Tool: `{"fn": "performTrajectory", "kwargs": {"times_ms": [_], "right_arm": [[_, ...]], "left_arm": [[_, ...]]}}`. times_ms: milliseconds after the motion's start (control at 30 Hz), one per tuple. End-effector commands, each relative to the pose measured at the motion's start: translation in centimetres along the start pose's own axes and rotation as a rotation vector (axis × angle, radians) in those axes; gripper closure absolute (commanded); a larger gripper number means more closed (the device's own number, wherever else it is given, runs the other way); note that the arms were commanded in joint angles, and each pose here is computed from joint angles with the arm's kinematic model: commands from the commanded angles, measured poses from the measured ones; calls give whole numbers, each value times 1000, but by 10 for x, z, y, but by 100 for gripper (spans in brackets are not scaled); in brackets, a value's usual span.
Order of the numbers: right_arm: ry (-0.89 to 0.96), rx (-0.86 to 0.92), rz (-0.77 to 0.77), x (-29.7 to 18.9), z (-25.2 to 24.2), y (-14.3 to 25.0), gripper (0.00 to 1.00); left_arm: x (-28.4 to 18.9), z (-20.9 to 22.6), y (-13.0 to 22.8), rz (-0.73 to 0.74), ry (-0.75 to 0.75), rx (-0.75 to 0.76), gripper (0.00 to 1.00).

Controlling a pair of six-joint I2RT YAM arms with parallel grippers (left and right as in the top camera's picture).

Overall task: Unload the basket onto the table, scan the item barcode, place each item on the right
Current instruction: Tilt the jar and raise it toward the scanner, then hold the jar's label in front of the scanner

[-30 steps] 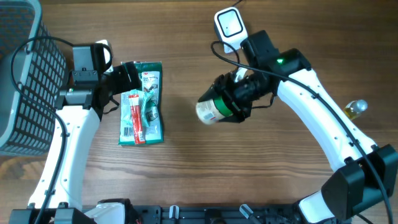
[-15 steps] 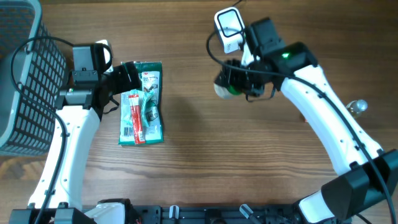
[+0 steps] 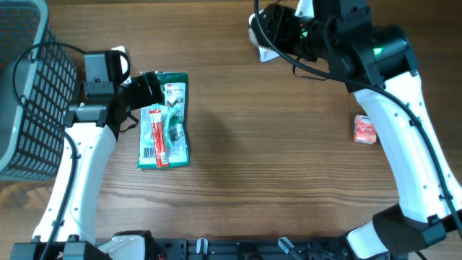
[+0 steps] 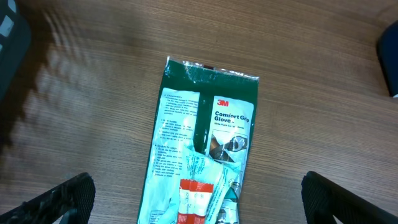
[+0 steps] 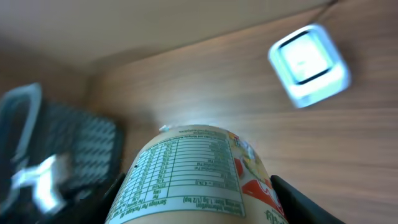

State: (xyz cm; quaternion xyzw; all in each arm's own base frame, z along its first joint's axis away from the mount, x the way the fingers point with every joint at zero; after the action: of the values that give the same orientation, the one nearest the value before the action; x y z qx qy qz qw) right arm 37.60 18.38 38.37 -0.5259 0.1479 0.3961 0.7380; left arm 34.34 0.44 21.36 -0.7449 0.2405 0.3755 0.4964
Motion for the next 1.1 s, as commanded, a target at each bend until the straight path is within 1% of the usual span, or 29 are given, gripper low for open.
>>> {"fn": "performTrajectory", "kwargs": {"times_ms": [0, 33, 67, 167, 333, 500, 567, 633, 733, 967, 1067], "right_arm": [[206, -41, -62, 31, -27, -12, 85], [209, -68, -56, 42, -29, -13, 88], [210, -91, -52, 54, -30, -14, 89], [231, -101, -37, 93, -39, -12, 89], [447, -187, -80, 148, -77, -15, 91], [450, -255, -78, 200, -89, -7, 92], [447, -251, -101, 222, -95, -5, 88], [440, -246, -130, 241, -100, -4, 89], [443, -232, -163, 261, -114, -5, 95], [454, -193, -248, 271, -142, -22, 96], [369, -192, -270, 273, -137, -28, 95]], "left_arm": [[-6, -1, -6, -21, 14, 0, 0], [-6, -1, -6, -21, 14, 1, 0], [-6, -1, -6, -21, 14, 1, 0], [-6, -1, -6, -21, 14, 1, 0], [-6, -1, -6, -21, 14, 1, 0], [-6, -1, -6, -21, 14, 1, 0], [-6, -1, -6, -21, 14, 0, 0], [-6, -1, -6, -21, 14, 1, 0], [-6, -1, -6, -21, 14, 1, 0], [-6, -1, -6, -21, 14, 1, 0], [-6, -1, -6, -21, 14, 1, 0]]}}
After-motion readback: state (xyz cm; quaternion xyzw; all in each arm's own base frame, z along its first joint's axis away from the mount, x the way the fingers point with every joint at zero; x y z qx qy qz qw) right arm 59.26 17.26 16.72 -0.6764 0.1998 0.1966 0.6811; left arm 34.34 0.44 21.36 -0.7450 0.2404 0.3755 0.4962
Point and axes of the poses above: each gripper's point midway between its finger pads, its own x axis out along the fingers, its own z axis along the line the jaws close on, y = z × x, the point moved 5 cm from there along -x, back along the fingers, and after that the axes turned 9 degrees about -x, right-handed, at the moved point
